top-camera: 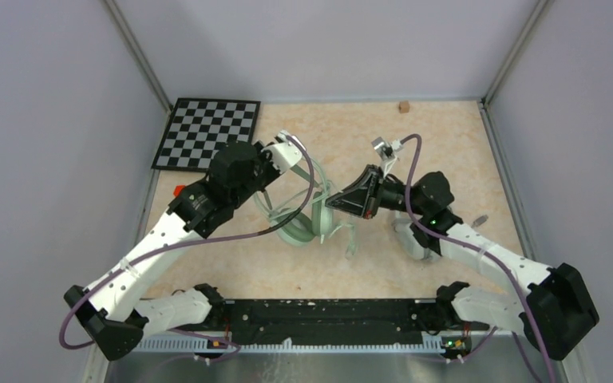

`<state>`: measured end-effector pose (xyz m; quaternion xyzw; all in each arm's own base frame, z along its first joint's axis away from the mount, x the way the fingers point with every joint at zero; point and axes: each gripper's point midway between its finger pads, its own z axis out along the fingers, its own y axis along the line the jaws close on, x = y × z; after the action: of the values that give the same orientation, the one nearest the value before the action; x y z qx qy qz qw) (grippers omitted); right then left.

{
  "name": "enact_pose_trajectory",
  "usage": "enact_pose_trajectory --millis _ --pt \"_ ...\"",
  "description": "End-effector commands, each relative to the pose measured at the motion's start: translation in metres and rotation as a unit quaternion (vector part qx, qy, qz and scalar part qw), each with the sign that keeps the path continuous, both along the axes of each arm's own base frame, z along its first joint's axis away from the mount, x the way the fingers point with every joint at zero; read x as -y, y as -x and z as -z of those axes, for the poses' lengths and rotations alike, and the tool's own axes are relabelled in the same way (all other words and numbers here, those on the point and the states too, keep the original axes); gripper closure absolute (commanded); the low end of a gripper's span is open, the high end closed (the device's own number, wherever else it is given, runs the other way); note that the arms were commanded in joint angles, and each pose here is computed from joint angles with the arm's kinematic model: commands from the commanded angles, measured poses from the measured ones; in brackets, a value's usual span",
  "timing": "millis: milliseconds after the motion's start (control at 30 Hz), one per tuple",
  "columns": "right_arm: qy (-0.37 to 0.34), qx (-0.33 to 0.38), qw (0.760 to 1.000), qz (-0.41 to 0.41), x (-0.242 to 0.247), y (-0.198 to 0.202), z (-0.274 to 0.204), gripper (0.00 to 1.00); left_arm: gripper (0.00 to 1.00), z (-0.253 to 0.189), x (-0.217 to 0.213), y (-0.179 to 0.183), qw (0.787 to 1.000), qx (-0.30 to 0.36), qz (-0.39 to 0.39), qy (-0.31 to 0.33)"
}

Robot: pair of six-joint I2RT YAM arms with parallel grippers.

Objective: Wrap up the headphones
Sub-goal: Wrap the headphones cable around the headphones.

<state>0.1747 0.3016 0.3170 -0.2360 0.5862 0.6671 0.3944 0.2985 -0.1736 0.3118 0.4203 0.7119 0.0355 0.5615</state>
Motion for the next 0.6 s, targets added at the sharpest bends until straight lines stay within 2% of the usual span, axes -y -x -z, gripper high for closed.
enact_pose_trajectory --millis 0,267,567 --pt "-0.048 0.06 0.996 -0.035 -0.008 0.022 -0.041 0.93 1.0 -0.028 -0.003 -0.011 0.996 0.052 -0.061 0.046" --pt "-0.061 0.056 0.994 -0.065 -0.024 0.037 -0.038 0.91 1.0 -0.046 -0.013 -0.023 0.977 0.053 -0.175 0.107" --pt "-0.075 0.07 0.991 -0.082 -0.034 0.054 -0.046 0.87 1.0 -0.054 -0.026 -0.032 0.954 0.076 -0.249 0.147"
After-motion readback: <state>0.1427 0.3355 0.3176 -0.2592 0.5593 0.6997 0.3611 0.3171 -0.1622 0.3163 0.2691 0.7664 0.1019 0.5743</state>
